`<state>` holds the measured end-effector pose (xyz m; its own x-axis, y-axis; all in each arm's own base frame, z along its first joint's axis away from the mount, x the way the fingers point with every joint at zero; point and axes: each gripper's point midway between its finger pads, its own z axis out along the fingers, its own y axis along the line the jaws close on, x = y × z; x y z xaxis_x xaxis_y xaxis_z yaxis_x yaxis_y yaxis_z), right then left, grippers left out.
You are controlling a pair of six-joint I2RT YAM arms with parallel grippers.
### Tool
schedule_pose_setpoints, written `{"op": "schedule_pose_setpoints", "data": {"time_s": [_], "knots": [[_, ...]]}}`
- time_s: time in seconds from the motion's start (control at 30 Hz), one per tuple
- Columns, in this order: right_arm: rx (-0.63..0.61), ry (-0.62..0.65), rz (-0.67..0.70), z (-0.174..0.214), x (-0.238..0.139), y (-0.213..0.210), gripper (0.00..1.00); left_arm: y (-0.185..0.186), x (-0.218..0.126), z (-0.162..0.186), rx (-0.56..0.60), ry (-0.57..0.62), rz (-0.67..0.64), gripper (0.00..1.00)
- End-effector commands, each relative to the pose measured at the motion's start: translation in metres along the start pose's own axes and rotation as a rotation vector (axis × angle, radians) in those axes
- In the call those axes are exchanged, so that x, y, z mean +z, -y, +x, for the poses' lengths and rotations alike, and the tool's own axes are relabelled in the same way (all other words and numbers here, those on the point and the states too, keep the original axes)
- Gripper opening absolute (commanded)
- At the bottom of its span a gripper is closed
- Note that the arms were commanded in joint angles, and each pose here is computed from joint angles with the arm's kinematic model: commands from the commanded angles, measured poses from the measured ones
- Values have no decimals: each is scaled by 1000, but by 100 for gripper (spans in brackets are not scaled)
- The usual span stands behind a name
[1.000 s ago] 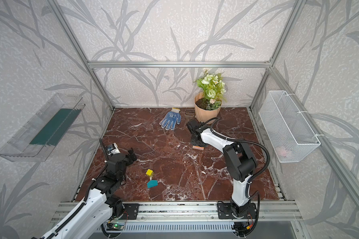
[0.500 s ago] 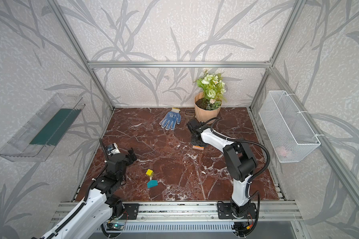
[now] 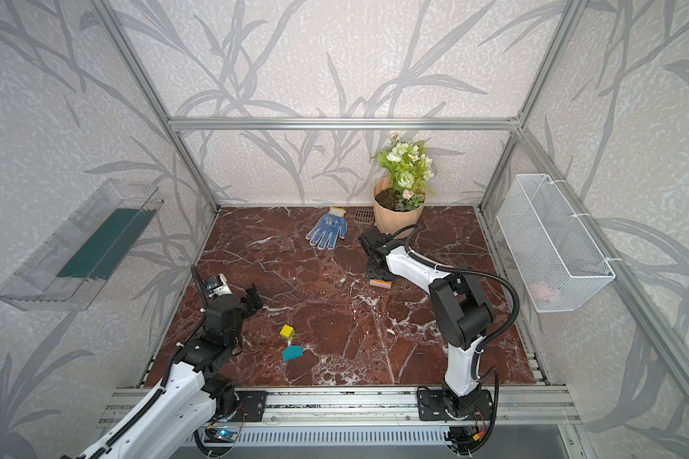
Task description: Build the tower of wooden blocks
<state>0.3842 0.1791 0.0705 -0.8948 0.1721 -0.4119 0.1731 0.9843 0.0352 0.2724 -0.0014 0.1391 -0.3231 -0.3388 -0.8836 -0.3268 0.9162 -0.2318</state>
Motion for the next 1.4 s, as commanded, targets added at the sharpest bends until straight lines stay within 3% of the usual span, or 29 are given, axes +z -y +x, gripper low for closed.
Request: {"op": "schedule_pose_setpoints", "data": {"time_s": [0.0, 0.2, 0.33, 0.63, 0.8, 1.0, 1.37], "knots": [[4, 77, -25, -20, -36, 3, 52, 28, -2, 2, 53, -20, 132, 88], [5, 208, -12, -47, -62, 21, 56, 103, -26, 17, 191, -73, 422, 88], [31, 197, 1, -64, -58, 39, 53, 146, -44, 34, 242, -123, 626, 90], [-53, -23, -22, -74, -5, 42, 42, 238, -55, 72, 170, -276, 902, 91], [-93, -76, -64, -72, 14, 31, 40, 296, -53, 108, 216, -379, 950, 88], [-108, -103, -88, -66, 23, 25, 40, 340, -47, 141, 210, -471, 971, 86], [-112, -142, -94, -57, 38, 23, 39, 347, -11, 188, 297, -556, 776, 83]]}}
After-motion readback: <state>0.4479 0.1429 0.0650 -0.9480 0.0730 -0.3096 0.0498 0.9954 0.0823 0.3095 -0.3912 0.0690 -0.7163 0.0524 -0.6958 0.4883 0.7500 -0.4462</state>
